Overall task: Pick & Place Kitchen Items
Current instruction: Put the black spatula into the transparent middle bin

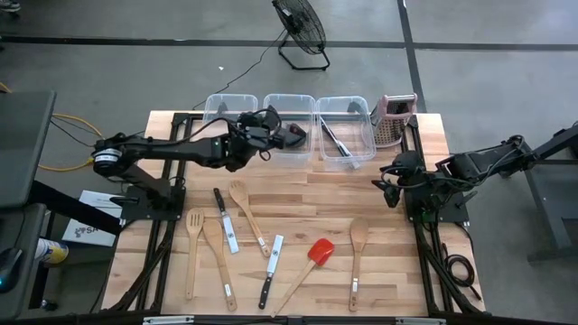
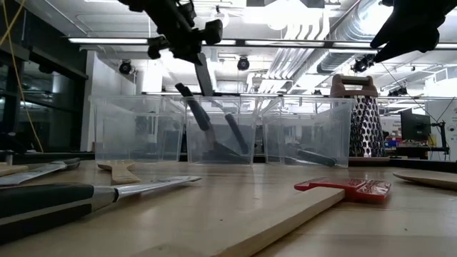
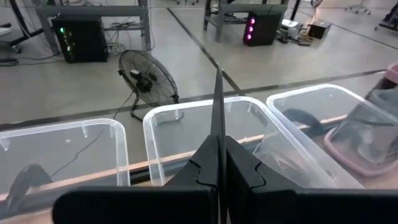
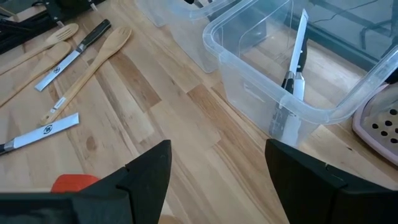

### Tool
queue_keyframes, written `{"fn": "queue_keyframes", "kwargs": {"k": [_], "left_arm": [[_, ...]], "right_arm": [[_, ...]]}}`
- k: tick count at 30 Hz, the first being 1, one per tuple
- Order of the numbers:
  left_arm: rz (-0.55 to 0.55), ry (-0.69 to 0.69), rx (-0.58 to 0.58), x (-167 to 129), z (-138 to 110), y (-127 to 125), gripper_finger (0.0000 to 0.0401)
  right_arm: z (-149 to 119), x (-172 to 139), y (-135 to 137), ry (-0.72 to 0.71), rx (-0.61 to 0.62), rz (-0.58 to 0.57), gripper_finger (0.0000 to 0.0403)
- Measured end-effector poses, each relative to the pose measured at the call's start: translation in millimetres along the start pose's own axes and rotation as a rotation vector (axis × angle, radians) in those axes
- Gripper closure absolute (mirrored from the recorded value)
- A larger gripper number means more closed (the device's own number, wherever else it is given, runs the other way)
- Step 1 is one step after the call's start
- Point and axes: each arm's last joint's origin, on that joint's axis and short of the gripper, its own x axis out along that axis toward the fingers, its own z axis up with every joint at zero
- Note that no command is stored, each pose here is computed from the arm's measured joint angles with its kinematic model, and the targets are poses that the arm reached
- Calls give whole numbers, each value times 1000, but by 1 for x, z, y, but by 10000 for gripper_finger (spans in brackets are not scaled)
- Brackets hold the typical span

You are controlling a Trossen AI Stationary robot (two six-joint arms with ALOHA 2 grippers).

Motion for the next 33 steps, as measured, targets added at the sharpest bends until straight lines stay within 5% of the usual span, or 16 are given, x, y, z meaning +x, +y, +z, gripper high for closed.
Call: {"fn": "queue_keyframes", "kwargs": {"k": [20, 33], "left_arm": [[93, -53, -73, 43, 0, 10, 401], [40, 20, -17, 51, -15, 5, 401]], "right_arm": [[0, 0, 0, 1, -3, -5, 151], [0, 0, -1, -7, -8, -17, 151]]}}
